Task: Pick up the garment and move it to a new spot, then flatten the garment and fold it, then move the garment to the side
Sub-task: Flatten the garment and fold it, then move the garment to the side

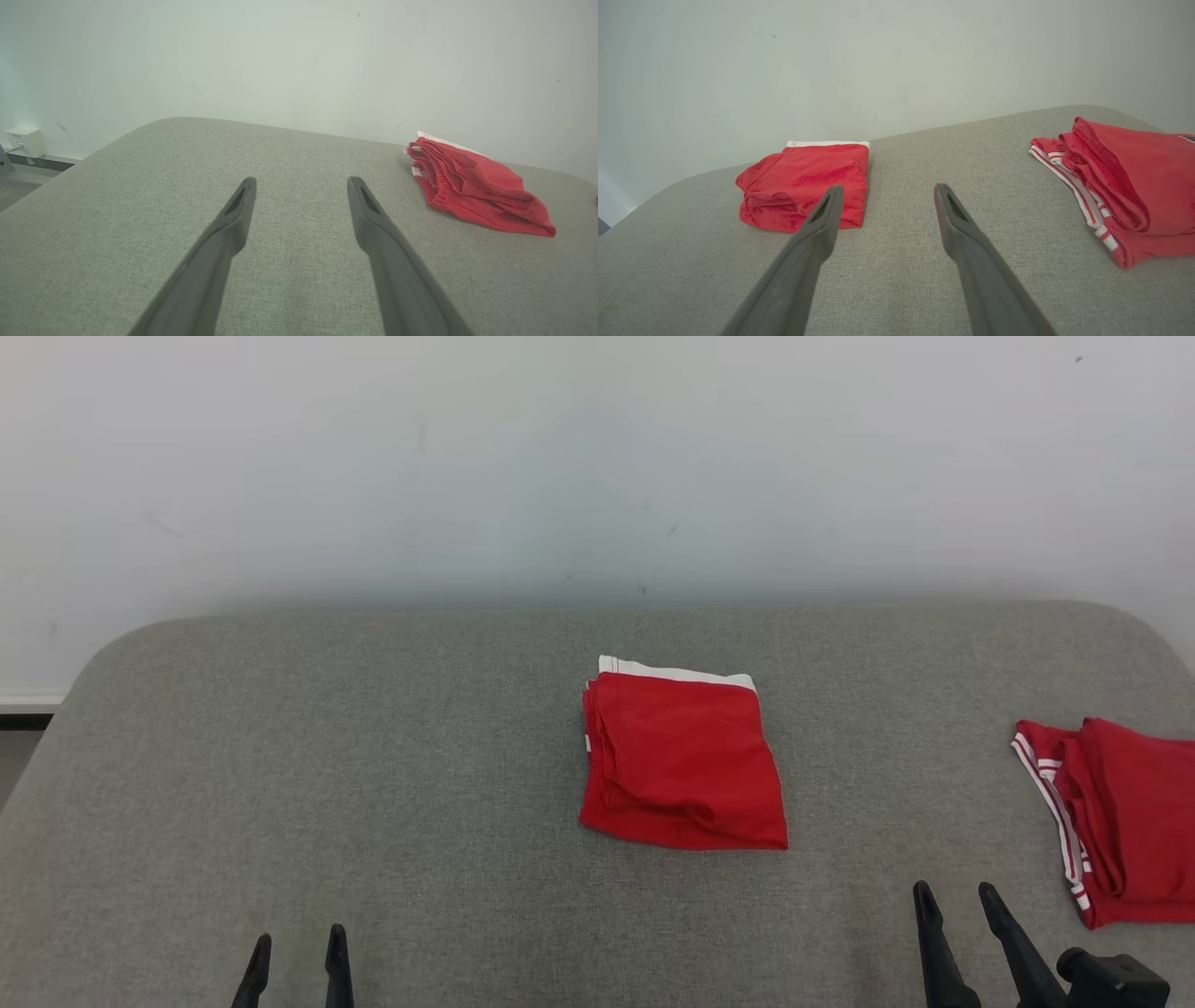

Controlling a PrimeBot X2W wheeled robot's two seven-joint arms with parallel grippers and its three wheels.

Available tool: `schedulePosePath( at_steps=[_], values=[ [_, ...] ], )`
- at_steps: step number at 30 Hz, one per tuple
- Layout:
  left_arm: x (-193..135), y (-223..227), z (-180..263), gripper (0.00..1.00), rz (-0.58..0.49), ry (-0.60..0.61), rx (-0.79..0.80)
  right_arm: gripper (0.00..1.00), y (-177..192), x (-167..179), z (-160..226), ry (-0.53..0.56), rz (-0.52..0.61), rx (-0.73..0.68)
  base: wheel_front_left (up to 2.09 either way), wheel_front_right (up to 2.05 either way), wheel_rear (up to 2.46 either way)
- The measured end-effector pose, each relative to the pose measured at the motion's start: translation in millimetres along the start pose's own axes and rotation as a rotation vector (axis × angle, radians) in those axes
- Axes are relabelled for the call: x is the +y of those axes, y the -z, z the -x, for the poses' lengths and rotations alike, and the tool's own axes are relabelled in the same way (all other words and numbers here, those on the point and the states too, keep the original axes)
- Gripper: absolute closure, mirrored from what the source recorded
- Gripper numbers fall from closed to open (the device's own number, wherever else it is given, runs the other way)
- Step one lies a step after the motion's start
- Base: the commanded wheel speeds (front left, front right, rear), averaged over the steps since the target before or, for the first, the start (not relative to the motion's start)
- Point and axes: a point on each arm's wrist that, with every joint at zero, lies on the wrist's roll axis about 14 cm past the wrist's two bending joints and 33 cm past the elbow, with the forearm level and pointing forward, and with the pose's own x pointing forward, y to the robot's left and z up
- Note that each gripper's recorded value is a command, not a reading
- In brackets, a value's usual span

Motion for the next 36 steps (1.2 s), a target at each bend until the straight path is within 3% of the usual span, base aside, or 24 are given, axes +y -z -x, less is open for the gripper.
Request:
schedulePosePath(
  at_steps=[28,36],
  values=[
    [-6,10,-4,0.0,0.018,0.0,0.03,0.0,12,-3,-2,0.023,-0.034,0.03,0.0,0.0,0.0],
    [-7,12,-6,0.0,0.027,-0.004,0.038,0.0,-4,-1,-39,0.004,-0.115,0.104,0.0,0.0,0.0]
  ],
)
